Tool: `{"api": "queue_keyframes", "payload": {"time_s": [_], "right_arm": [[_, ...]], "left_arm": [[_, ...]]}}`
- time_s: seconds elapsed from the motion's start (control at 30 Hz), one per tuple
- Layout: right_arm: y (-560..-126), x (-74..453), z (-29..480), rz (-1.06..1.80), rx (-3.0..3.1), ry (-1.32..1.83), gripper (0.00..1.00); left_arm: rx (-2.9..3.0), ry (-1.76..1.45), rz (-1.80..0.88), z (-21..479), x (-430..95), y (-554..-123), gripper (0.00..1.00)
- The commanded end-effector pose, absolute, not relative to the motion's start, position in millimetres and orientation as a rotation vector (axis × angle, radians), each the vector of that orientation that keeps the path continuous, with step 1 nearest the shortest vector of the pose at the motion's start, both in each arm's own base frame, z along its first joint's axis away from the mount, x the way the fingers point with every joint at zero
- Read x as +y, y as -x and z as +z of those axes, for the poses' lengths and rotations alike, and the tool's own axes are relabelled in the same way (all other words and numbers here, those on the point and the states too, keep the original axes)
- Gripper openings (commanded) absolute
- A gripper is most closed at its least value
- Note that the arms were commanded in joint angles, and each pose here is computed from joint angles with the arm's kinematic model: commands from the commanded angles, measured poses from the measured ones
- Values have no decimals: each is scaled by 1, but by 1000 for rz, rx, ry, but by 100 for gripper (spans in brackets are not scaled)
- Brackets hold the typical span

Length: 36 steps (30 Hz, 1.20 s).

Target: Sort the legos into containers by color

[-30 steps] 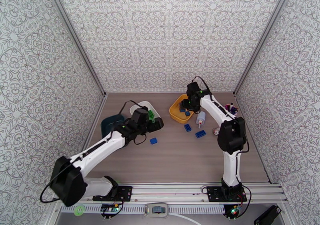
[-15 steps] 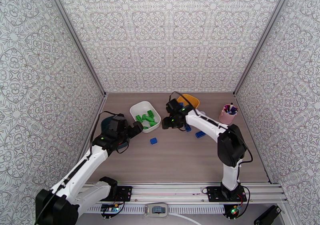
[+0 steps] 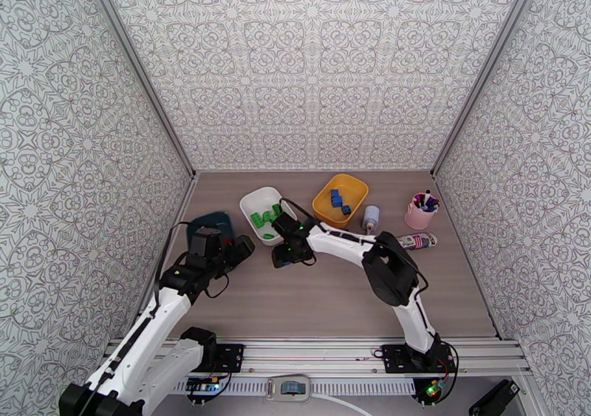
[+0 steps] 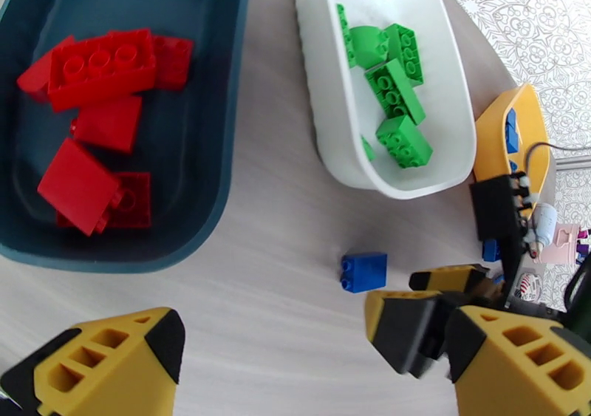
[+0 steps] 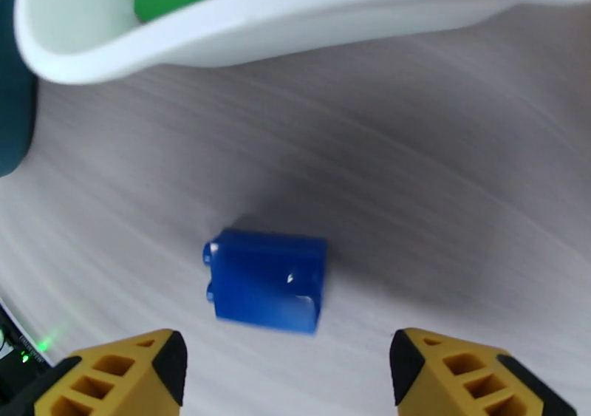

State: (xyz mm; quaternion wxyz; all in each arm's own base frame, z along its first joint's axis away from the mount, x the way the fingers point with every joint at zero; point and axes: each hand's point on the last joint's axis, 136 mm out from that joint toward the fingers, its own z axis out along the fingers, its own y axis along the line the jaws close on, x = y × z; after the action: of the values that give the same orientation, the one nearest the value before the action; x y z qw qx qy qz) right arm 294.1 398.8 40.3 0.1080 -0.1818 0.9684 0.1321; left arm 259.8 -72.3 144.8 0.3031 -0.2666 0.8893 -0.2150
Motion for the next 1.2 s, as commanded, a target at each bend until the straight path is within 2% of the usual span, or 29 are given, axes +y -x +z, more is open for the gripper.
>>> {"api": "queue_keyframes", "payload": {"time_s": [0.0,0.17,0.5,0.77,0.9,1.17], "right_arm": [[-300,407,42,333,2823,515,77],[-305,408,33,271,2817,517,76],[-309,409,18,198,2820,526,67],[-309,410,16,196,2819,525,55],[-308,406,23,208,2808,513,49],[-307,381,53,275,2770,435,47]], "left_arm": [[2373,737,-594,139,-72,-252,99],[2372,737,-603,138,-72,-250,99],[2372,735,-605,138,-73,-249,99],[2371,733,-606,139,-73,-250,99],[2377,723,-614,138,-76,-251,99],[2410,649,-644,134,-104,-259,99]]}}
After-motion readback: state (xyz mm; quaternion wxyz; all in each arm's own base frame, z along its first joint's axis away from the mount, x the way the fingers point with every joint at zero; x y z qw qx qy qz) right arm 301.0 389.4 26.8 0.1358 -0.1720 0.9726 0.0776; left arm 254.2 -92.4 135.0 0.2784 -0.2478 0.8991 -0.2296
